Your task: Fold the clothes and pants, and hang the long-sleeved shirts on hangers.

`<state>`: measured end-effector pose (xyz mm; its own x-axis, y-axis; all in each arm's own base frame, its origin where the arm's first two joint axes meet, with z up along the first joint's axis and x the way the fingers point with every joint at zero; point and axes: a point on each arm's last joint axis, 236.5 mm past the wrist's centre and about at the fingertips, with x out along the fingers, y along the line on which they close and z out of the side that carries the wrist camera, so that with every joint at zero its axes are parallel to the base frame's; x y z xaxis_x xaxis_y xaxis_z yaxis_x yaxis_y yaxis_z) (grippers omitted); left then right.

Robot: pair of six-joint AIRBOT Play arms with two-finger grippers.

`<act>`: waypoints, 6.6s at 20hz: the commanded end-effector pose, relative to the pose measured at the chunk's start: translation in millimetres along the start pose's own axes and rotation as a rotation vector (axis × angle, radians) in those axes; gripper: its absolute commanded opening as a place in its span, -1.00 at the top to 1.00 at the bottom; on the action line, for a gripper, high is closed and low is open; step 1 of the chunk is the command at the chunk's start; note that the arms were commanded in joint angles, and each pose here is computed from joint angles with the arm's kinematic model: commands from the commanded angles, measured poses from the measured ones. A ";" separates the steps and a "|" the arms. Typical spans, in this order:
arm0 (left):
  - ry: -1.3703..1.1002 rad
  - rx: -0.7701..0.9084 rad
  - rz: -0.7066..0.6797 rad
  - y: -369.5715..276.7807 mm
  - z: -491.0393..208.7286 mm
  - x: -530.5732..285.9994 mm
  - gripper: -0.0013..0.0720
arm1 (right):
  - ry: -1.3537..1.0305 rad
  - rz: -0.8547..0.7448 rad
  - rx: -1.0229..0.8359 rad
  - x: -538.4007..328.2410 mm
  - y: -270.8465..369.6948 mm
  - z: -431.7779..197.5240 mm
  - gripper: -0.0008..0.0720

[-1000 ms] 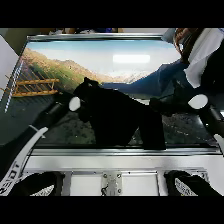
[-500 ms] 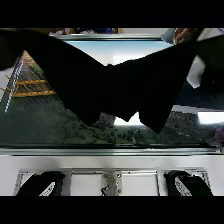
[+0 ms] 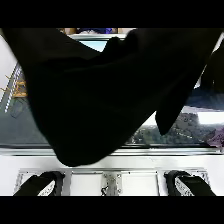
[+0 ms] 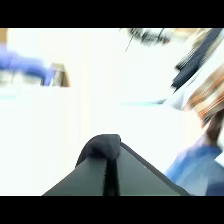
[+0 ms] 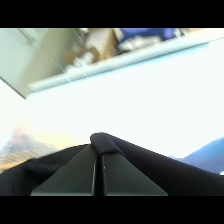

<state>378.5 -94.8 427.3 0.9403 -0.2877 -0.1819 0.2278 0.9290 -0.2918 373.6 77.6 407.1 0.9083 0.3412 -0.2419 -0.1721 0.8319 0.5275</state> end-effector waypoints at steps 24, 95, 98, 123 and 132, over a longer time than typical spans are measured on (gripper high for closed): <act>1.095 -0.226 -0.032 17.7 -500.1 38.2 0.91 | 0.602 -0.392 -0.326 70.7 -204.8 -234.6 -0.80; 0.753 -0.184 -0.113 8.7 -385.5 41.8 -0.72 | 0.722 -0.316 -0.344 59.6 -34.9 -315.0 0.91; 0.743 -0.163 -0.222 -44.7 -385.5 28.3 -0.72 | 0.703 -0.316 -0.311 60.9 -30.3 -310.1 0.91; 1.028 0.019 0.020 -8.1 -520.9 33.3 0.05 | 0.726 -0.302 -0.261 57.8 -24.1 -316.9 0.91; 0.619 0.062 -0.166 -58.0 -285.7 13.9 0.91 | 0.836 -0.462 -0.334 25.9 -57.6 -239.8 0.92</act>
<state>306.6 -231.3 88.1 0.4881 -0.4537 -0.7456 0.3161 0.8882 -0.3335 321.4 168.6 157.6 0.4358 0.1059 -0.8938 -0.0718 0.9940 0.0827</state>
